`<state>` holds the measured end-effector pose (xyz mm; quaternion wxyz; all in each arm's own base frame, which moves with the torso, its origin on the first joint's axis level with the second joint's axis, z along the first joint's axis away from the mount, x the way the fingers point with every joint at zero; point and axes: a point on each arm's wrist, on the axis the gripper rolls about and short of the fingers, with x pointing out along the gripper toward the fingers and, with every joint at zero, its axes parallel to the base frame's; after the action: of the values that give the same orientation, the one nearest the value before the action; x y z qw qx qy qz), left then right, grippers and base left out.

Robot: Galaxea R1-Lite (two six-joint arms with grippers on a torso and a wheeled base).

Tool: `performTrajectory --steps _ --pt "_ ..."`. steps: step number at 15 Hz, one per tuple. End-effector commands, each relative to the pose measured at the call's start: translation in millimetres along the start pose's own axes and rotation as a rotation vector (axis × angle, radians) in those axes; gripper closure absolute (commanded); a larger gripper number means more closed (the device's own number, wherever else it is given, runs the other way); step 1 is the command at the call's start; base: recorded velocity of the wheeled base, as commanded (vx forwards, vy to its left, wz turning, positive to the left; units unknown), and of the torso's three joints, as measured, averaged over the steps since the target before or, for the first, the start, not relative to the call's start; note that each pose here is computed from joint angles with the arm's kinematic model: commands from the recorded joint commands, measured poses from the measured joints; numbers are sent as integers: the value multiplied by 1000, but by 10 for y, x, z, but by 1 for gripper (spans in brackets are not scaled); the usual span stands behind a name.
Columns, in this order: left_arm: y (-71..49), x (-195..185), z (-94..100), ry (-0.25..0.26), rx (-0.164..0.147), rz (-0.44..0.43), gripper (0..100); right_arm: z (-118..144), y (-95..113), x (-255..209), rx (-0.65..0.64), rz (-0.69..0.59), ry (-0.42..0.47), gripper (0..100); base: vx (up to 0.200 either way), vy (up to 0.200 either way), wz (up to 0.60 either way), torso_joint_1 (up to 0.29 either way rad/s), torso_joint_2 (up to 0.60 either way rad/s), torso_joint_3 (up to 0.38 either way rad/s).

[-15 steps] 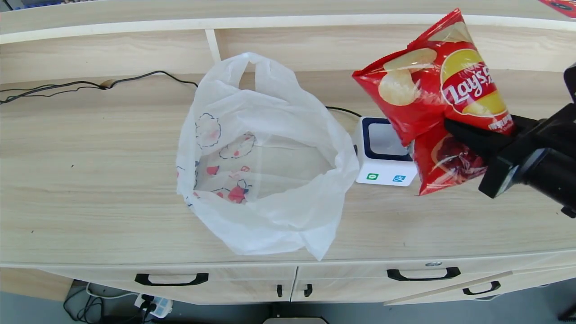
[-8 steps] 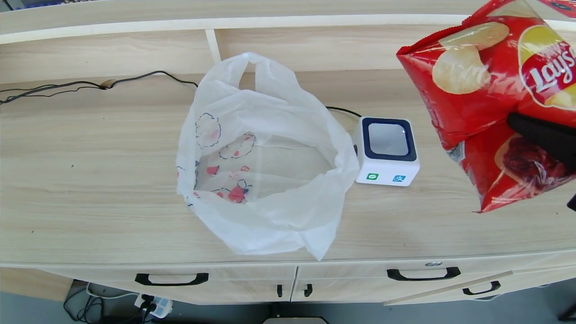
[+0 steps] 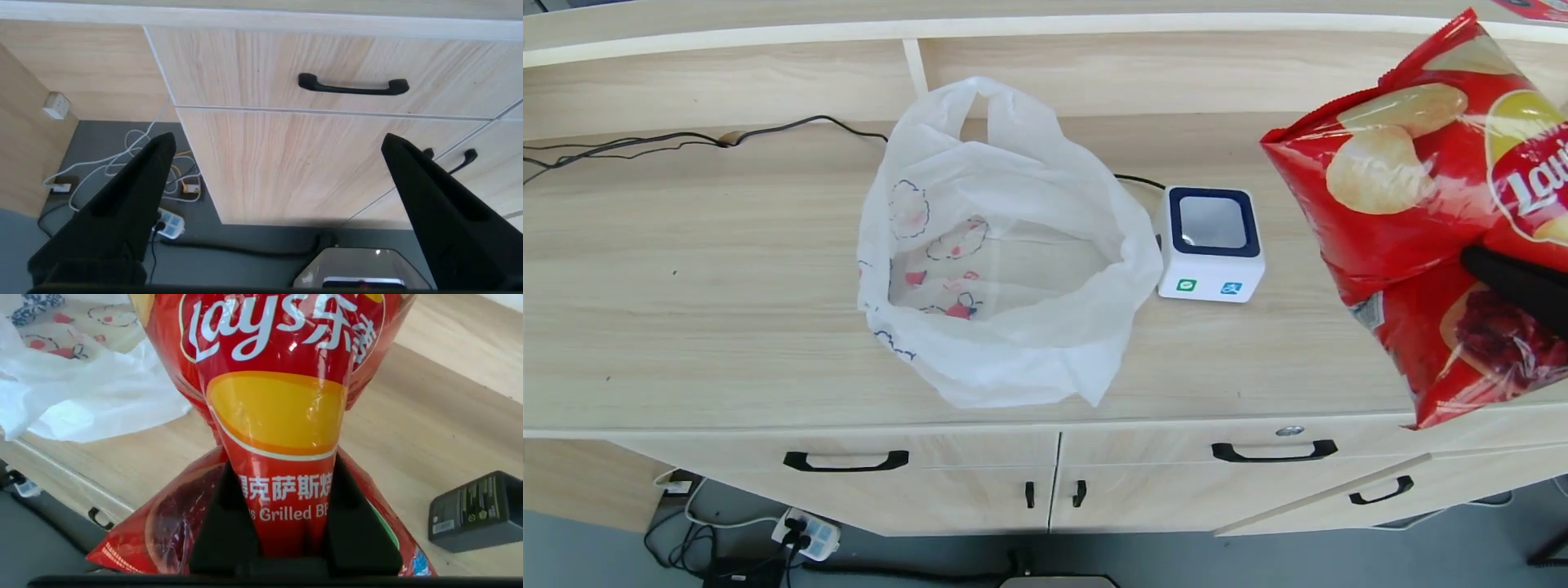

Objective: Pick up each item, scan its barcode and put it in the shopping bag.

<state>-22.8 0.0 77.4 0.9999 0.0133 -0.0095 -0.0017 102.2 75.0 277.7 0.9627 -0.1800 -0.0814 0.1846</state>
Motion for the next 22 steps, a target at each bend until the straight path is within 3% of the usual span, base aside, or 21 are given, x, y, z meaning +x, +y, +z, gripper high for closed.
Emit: performTrajectory --steps 1,9,12,14,15,17,20,22 --pt "0 1 1 1 -1 1 0 -7 -3 3 1 -5 5 100 0 0 0 0 0 0" --pt "0 1 1 1 -1 1 0 14 -27 85 40 -36 18 100 0 0 600 4 3 4" --pt "0 1 1 1 -1 1 0 324 -87 409 -41 -70 -29 100 0 0 200 -1 1 1" --pt "0 1 1 1 -1 1 0 486 -39 708 -7 -70 -70 100 0 0 0 0 0 0" --pt "0 1 1 1 1 1 0 596 54 988 85 -63 -126 100 0 0 0 0 0 0" --pt "0 1 1 1 -1 1 0 550 251 1151 196 -12 -132 100 0 0 0 0 0 0" --pt "0 1 3 -1 -2 1 0 357 430 1177 305 39 -63 100 0 0 0 0 0 0" --pt "0 1 3 -1 -1 1 0 271 464 1201 395 8 -21 100 0 0 0 0 0 0"
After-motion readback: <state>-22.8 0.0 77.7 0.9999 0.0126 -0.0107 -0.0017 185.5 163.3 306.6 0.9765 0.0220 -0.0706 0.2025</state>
